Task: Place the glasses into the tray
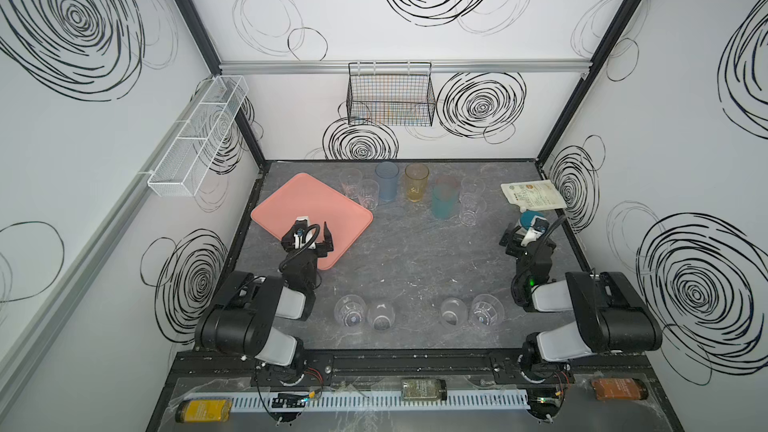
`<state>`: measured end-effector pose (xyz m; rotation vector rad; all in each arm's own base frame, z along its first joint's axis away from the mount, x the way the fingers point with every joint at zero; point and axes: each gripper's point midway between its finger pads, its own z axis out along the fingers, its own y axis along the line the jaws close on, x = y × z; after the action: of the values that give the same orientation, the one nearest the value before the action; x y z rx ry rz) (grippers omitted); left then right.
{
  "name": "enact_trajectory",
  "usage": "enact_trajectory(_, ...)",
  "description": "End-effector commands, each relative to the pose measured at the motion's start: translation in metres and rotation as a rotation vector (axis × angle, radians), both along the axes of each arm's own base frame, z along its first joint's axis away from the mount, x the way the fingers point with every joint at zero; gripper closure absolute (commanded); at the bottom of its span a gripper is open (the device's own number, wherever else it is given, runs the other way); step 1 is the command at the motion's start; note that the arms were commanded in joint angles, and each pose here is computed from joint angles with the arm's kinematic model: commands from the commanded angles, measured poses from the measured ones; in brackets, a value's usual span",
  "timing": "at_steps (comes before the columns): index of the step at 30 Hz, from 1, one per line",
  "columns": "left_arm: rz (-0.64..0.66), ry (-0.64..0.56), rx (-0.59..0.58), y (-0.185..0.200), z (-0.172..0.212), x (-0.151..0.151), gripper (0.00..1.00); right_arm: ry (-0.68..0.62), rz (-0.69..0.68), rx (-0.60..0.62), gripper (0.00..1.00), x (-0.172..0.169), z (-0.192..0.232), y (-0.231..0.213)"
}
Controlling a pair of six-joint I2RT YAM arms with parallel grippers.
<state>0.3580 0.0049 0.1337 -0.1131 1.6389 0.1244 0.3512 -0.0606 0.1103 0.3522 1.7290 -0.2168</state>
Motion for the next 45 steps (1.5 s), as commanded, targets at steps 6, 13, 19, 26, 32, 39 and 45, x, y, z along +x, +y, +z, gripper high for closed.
enact_trajectory(6,-0.122,-0.065,-0.038,-0.005,0.018,0.007,0.04,-0.042,0.002,0.000,0.00,0.005,0.013,0.001)
enact_trajectory(13,-0.128,-0.065,-0.043,-0.005,0.018,0.006,0.04,-0.043,0.002,0.000,0.00,0.005,0.013,0.001)
enact_trajectory(19,-0.117,-0.056,-0.012,-0.010,0.017,0.008,0.04,-0.043,0.002,0.000,0.00,0.005,0.013,0.001)
enact_trajectory(26,-0.080,-0.086,0.030,-0.014,0.021,-0.001,0.04,-0.041,0.002,0.000,0.00,0.004,0.012,0.001)
enact_trajectory(32,-0.087,-0.074,0.020,-0.013,0.020,0.003,0.04,-0.043,0.002,0.000,0.00,0.005,0.013,0.001)
enact_trajectory(39,-0.097,-0.060,-0.004,-0.010,0.018,0.007,0.04,-0.042,0.001,-0.001,0.00,0.005,0.013,0.000)
enact_trajectory(45,-0.125,-0.064,-0.047,-0.004,0.018,0.007,0.04,-0.041,0.022,0.010,0.00,0.006,0.012,0.000)
